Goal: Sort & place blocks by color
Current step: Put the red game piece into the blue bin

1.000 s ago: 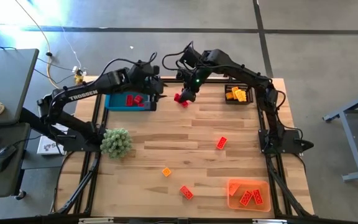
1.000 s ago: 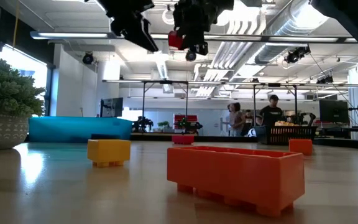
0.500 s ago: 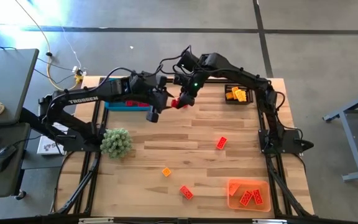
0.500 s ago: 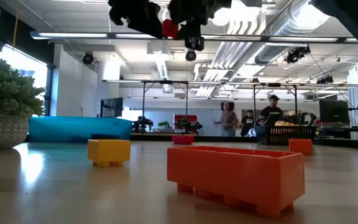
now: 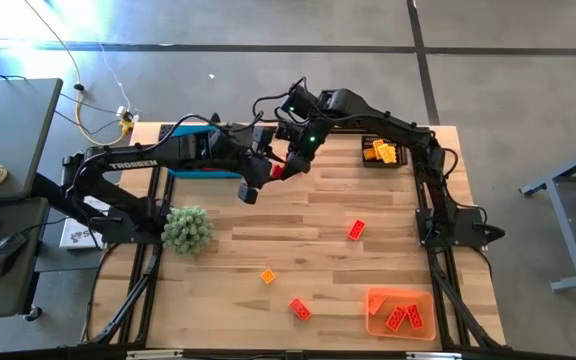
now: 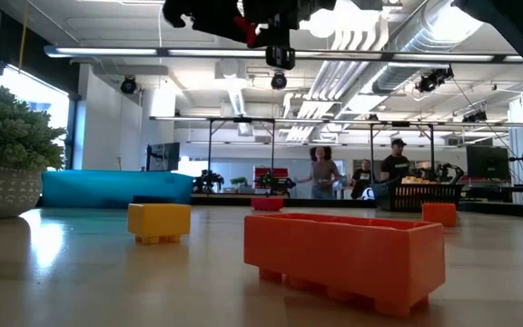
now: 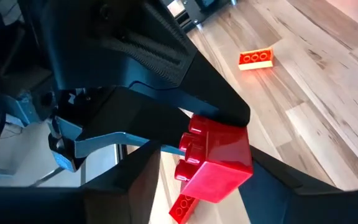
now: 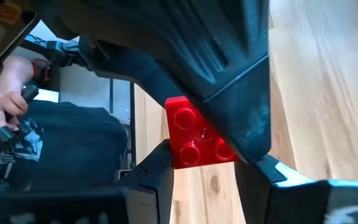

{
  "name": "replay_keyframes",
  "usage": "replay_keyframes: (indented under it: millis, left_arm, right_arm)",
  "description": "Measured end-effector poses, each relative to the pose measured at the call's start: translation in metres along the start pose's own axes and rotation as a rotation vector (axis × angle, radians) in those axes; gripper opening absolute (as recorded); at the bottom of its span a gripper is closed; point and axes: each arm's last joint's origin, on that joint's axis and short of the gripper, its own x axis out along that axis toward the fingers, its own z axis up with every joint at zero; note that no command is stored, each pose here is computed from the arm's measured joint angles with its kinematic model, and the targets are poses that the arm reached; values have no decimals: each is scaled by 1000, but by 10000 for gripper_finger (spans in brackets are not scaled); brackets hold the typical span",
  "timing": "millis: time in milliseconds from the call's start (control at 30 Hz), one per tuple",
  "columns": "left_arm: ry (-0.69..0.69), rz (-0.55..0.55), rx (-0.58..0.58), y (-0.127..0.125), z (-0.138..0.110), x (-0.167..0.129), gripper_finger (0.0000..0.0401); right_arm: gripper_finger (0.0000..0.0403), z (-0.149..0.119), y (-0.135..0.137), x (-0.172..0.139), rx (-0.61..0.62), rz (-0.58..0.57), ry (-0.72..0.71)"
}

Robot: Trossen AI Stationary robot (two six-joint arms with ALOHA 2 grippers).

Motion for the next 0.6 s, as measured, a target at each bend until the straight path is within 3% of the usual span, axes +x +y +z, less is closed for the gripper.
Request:
replay_keyframes:
  millis: [300, 500, 600]
  left_arm:
    - [2, 2, 28, 0, 0, 0, 74]
    - [0, 1, 47, -1, 1, -1, 70]
    - [11, 0, 30, -1, 0, 0, 70]
  right_arm:
    - [109, 0, 0, 0, 14, 10, 3]
    - [113, 0, 0, 0, -7, 3, 0]
    - [160, 1, -1, 0, -29, -39, -11]
